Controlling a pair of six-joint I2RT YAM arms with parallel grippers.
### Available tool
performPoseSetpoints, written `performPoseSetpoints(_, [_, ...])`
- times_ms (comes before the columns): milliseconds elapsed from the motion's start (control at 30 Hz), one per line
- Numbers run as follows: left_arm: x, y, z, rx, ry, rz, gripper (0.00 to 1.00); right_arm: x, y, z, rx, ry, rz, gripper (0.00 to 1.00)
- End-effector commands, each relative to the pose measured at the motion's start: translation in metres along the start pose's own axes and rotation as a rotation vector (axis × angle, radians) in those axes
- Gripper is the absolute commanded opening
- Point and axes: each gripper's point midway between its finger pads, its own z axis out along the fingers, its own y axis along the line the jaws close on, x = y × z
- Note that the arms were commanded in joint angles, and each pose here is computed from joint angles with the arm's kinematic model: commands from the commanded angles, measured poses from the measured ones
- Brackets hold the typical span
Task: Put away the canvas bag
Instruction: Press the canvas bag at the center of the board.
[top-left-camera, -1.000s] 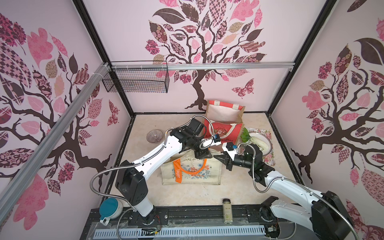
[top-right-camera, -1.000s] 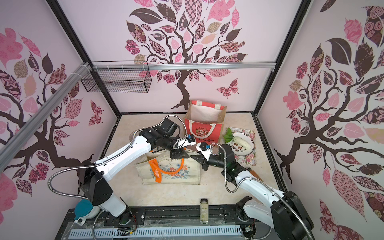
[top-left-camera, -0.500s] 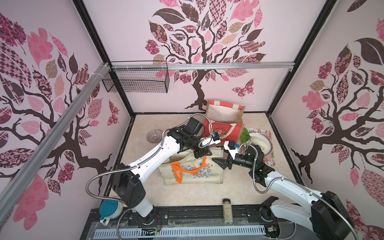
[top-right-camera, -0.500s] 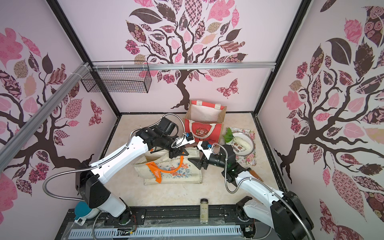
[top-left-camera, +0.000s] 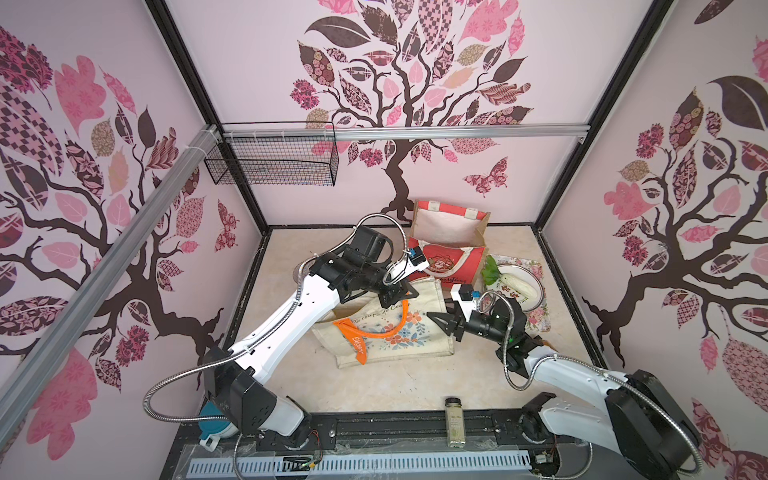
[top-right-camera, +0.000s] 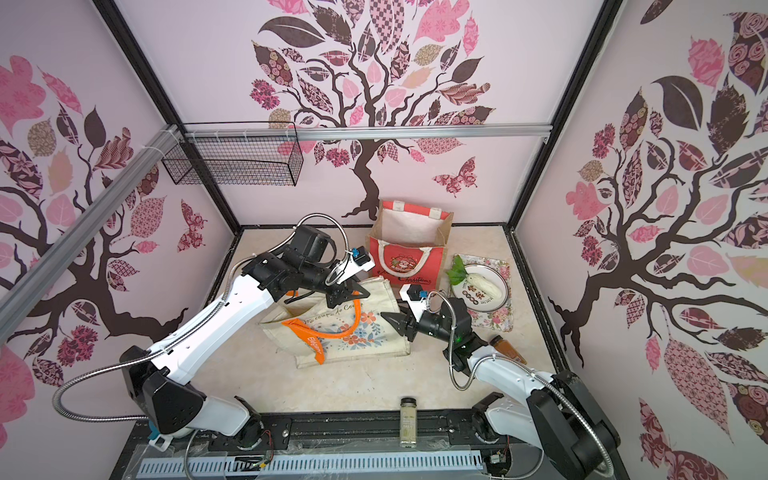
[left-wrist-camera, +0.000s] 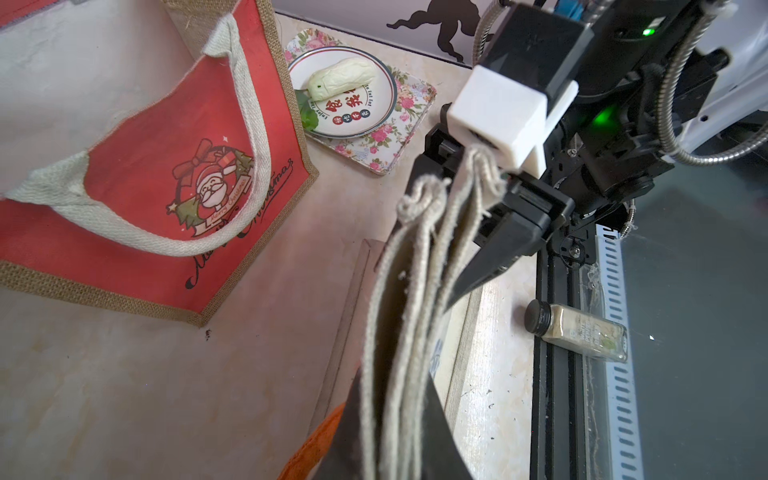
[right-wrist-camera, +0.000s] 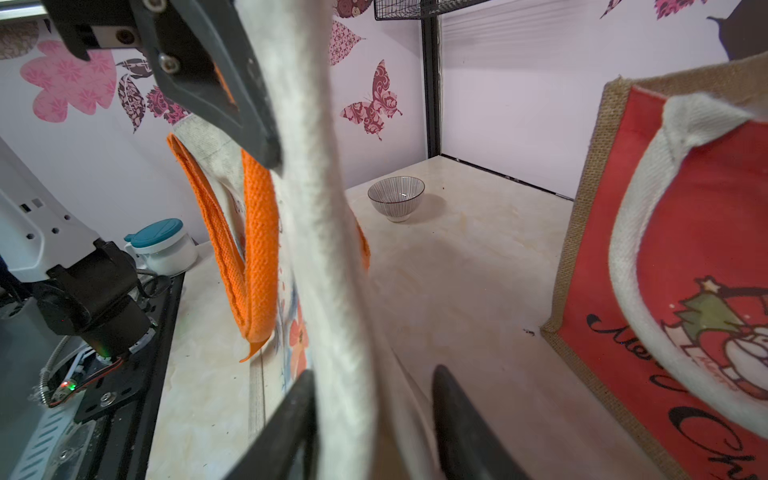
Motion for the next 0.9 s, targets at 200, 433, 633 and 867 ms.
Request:
performPoseSetpoints(200, [-0.012, 0.011, -0.006, -0.090, -0.077, -0.041, 0.00, 0.007, -0.007, 0.008, 0.018, 0.059, 0.076, 0.57])
performPoseSetpoints(433, [-0.016, 0.003, -0.009, -0.039, -0.115, -0.059, 0.00, 0.006, 0.000, -0.006, 0.024, 0.001, 0.054, 1.00])
performPoseSetpoints(633, [-0.013, 0.000, -0.008, -0.029, -0.119, -0.061, 0.00, 0.007, -0.004, 0.003, 0.016, 0.041, 0.093, 0.98])
performPoseSetpoints(867, [-0.004, -0.010, 0.005, -0.017, -0.071, -0.056, 0.00, -0.002, -0.010, 0.007, 0.040, 0.043, 0.103, 0.96])
